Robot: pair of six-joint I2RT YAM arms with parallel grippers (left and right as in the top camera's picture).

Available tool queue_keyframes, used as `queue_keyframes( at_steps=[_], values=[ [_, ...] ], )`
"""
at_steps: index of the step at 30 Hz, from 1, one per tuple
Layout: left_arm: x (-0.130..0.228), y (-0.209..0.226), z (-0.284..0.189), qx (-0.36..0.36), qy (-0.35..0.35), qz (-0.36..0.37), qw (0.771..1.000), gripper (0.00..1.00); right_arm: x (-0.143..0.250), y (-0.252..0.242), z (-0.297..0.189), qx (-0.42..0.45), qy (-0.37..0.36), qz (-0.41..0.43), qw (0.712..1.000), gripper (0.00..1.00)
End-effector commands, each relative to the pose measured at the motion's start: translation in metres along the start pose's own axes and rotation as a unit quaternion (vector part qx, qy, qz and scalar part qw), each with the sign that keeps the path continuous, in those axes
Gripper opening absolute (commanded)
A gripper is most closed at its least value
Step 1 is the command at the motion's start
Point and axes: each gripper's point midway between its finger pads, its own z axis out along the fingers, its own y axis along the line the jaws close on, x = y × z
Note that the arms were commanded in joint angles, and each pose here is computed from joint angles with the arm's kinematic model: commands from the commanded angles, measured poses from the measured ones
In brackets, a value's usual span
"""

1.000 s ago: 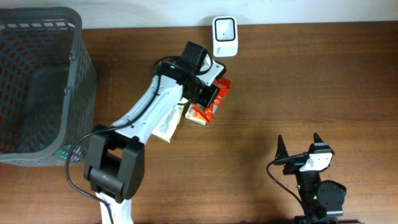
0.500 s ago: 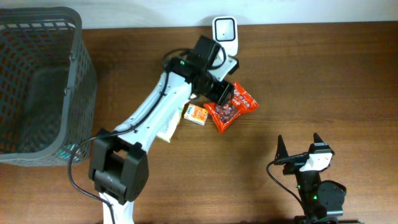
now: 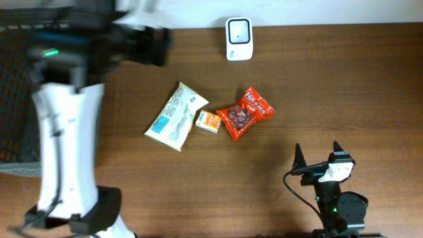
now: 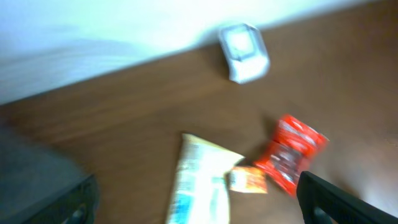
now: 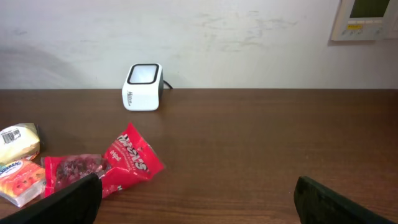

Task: Scan the item barcode
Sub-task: 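Move the left gripper back into the basket toward the green item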

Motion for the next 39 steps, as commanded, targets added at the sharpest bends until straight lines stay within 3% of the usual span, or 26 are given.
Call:
queue_keyframes(
  at_steps=[1,6,13,15,17,29,34,39],
  values=[
    [0.004,0.087,-0.037,-0.097,-0.029,-0.125,0.987,0.99,0.003,-0.001,0.0,0.002,0.001,0.002,1.0,0.98],
    [0.039,0.189,-0.063,-0.185,-0.039,-0.302,0.934,0.99,0.003,-0.001,0.0,0.002,0.001,0.002,1.0,0.98],
    [0.101,0.234,-0.055,-0.207,0.044,-0.381,0.9,0.99,0.003,-0.001,0.0,0.002,0.001,0.002,1.0,0.98],
    [0.14,0.261,-0.054,-0.28,0.087,-0.445,0.846,0.99,0.003,-0.001,0.0,0.002,0.001,0.002,1.0,0.98],
    [0.166,0.272,-0.05,-0.319,0.122,-0.476,0.81,0.99,0.003,-0.001,0.0,0.002,0.001,0.002,1.0,0.98],
    [0.278,0.268,0.018,-0.322,0.325,-0.478,0.749,1.0,0.003,-0.001,0.0,0.002,0.001,0.002,1.0,0.98],
    [0.304,0.26,0.031,-0.312,0.369,-0.476,0.734,0.79,0.003,-0.001,0.0,0.002,0.001,0.002,1.0,0.98],
    [0.324,0.252,0.037,-0.306,0.399,-0.475,0.722,0.81,0.003,-0.001,0.0,0.002,0.001,0.002,1.0,0.98]
  ],
)
